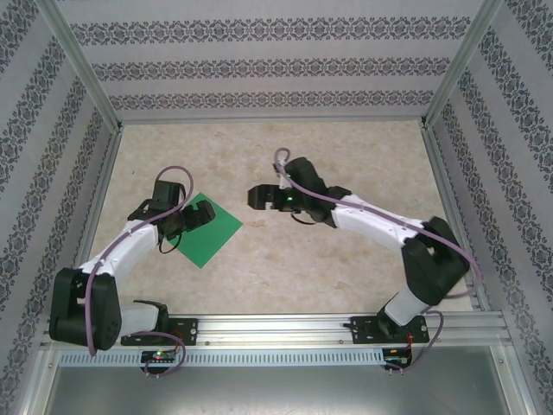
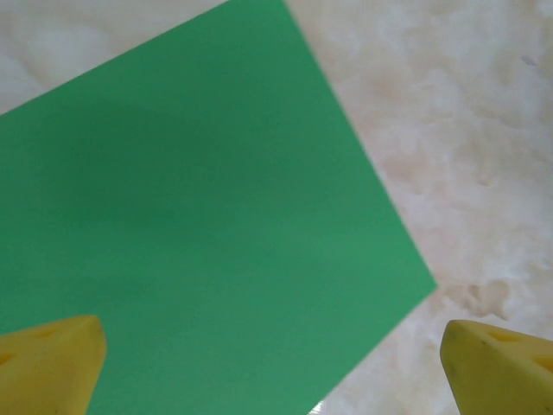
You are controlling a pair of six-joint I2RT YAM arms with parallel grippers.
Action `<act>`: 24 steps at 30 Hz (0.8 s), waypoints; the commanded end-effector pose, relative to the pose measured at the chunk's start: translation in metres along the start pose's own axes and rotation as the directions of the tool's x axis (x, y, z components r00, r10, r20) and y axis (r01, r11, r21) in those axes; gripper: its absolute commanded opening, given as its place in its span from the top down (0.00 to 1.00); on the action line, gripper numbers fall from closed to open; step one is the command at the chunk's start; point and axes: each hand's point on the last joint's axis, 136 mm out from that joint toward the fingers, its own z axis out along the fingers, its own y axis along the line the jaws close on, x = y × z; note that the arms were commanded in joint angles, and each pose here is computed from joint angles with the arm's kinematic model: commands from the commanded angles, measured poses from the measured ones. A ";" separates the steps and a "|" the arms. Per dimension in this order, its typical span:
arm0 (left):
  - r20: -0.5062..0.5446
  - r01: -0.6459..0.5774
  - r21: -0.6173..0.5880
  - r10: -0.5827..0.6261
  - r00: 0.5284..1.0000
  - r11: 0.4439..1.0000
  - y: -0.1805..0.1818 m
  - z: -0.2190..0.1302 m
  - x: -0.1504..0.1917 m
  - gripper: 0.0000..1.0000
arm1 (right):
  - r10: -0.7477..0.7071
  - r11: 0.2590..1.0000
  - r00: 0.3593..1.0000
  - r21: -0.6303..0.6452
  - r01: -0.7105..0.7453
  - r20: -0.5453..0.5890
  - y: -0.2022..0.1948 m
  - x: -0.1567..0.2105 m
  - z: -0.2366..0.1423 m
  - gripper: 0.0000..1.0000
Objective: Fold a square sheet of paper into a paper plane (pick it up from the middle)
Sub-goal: Move the square sheet of paper to the center of the table.
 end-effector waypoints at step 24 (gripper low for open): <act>-0.357 -0.332 0.009 0.313 0.880 0.943 -0.071 0.080 0.076 0.00 | 0.253 0.935 0.955 0.216 -0.282 0.154 -0.111 0.003 -0.051 0.02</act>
